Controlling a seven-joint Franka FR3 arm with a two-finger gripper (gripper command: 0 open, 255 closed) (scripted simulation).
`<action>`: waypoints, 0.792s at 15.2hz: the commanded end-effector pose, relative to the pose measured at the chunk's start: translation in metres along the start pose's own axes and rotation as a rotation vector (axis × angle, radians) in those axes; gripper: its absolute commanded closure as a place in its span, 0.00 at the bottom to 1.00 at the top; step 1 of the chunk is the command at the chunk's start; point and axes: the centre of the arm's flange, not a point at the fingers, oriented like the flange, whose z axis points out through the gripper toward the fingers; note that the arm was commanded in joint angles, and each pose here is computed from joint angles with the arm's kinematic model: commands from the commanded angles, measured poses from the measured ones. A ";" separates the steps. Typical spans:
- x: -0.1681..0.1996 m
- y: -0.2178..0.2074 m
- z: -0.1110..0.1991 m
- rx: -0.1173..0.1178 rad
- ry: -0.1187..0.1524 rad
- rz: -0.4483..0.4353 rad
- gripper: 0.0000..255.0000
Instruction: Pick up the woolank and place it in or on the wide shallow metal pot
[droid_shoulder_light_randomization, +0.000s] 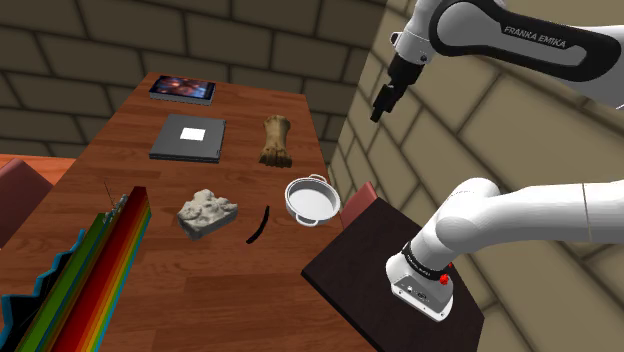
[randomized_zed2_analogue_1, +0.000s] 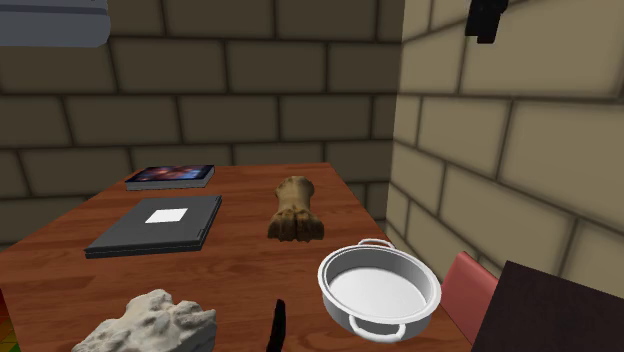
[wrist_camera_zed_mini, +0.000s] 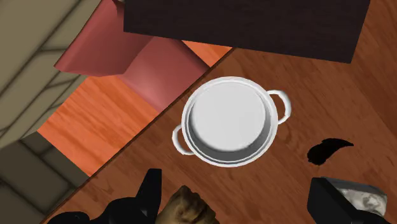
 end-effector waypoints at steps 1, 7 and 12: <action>0.000 0.000 0.000 0.000 0.000 0.000 0.00; 0.000 -0.056 0.057 -0.013 -0.018 0.204 0.00; 0.008 -0.102 0.105 -0.023 -0.033 0.374 0.00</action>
